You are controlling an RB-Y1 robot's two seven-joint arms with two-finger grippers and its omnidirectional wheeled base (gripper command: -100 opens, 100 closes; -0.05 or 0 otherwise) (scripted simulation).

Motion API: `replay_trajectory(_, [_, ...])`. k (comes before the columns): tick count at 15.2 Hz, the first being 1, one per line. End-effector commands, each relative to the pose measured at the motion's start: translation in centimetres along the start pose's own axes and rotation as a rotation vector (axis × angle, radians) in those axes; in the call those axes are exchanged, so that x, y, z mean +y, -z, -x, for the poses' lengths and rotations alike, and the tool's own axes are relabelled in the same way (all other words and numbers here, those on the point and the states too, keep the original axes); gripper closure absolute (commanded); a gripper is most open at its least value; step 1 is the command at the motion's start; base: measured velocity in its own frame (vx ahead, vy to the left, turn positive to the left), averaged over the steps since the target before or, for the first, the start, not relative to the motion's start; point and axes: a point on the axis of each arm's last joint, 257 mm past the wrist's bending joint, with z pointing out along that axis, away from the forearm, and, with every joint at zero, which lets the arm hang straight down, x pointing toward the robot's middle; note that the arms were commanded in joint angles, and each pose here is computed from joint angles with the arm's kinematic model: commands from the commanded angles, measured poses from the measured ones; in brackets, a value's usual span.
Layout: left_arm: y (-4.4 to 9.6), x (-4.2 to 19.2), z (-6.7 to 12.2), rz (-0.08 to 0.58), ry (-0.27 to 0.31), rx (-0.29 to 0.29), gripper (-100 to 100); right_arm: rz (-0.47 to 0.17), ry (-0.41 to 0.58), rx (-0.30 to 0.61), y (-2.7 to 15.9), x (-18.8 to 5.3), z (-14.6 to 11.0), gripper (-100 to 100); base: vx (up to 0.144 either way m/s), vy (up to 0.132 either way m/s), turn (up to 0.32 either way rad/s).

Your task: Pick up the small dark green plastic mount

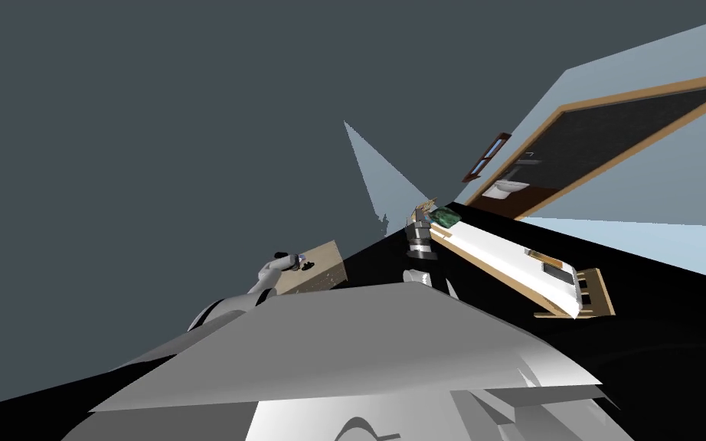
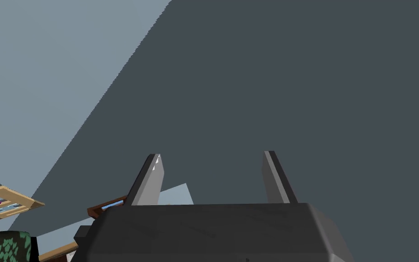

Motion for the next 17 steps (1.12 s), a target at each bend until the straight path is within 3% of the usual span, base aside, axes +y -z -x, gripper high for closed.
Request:
replay_trajectory(1, [-0.2, 0.8, 0.1, 0.031, 0.009, -0.001, -100, 0.0, 0.0, 0.0, 0.0, 0.0, 0.0, 0, -0.01, 0.015, -0.031])
replay_trajectory(2, [-0.2, 0.8, 0.1, 0.031, 0.009, -0.001, -100, 0.0, 0.0, 0.0, 0.0, 0.0, 0.0, 0, -0.005, 0.009, 0.005])
replay_trajectory(3, [-0.4, 2.0, -0.1, 0.079, 0.022, 0.002, -100, 0.0, 0.0, 0.0, 0.0, 0.0, 0.0, 0, -0.006, 0.007, -0.061])
replay_trajectory(5, [-0.3, 2.6, -0.5, 0.113, 0.033, 0.007, -100, 0.0, 0.0, 0.0, 0.0, 0.0, 0.0, 0, -0.007, 0.011, -0.093])
replay_trajectory(7, [-0.4, 3.0, -0.4, 0.122, 0.035, 0.005, -100, 0.0, 0.0, 0.0, 0.0, 0.0, 0.0, 0, -0.006, 0.014, -0.046])
replay_trajectory(11, [-0.2, 5.3, -1.3, 0.222, 0.063, 0.017, -100, 0.0, 0.0, 0.0, 0.0, 0.0, 0.0, 0, -0.004, 0.012, -0.076])
replay_trajectory(13, [-0.2, 5.3, -1.3, 0.222, 0.063, 0.017, -100, 0.0, 0.0, 0.0, 0.0, 0.0, 0.0, 0, -0.008, 0.009, -0.027])
replay_trajectory(15, [0.0, 6.1, -1.8, 0.261, 0.074, 0.024, -100, 0.0, 0.0, 0.0, 0.0, 0.0, 0.0, 0, -0.006, 0.006, -0.026])
replay_trajectory(17, [-0.5, 6.7, -2.0, 0.247, 0.089, 0.013, -100, 0.0, 0.0, 0.0, 0.0, 0.0, 0.0, 0, -0.014, 0.018, -0.053])
